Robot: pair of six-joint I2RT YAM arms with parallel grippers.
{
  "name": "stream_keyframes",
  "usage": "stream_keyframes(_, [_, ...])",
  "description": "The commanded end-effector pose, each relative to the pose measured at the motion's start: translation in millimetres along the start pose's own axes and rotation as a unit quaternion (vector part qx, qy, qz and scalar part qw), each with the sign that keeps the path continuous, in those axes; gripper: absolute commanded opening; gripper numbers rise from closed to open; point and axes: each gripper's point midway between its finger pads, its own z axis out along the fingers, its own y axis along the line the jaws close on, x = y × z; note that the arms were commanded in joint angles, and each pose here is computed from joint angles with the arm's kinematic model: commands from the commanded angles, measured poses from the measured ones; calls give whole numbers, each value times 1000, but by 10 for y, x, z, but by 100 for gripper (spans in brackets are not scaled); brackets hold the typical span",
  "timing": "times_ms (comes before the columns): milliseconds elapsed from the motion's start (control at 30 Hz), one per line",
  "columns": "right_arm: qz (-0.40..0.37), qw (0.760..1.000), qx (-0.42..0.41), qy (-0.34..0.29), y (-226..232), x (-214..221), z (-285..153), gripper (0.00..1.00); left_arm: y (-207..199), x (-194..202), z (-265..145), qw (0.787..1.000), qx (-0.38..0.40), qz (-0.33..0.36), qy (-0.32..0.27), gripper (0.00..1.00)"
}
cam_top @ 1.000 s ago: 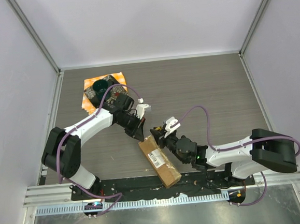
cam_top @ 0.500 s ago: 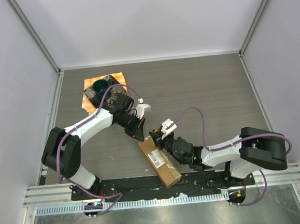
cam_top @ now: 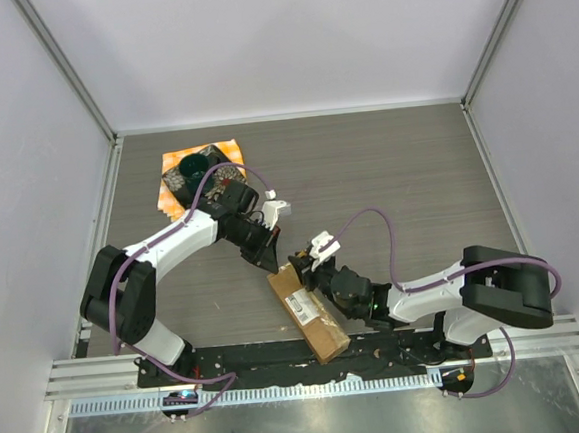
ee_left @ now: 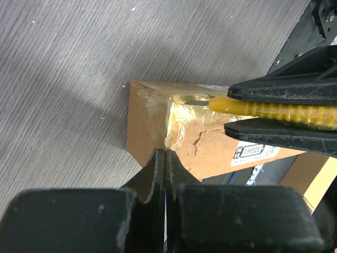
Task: Unpack the express box
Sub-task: Cut the express box at the center of the board.
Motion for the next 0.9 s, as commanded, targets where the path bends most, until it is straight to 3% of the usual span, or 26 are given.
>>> stream_keyframes(0, [-25,999,17,39,-92,189,-155,1,252,17,94,998,-55,3,2,0])
stream_keyframes(533, [-11,996,33,87,19,316,-602,1,240,87,165,996,-82,13,21,0])
stream_keyframes(867, [-11,997,54,47,-124,-91,-180,1,407,-268,79,989,-148,24,-3,0])
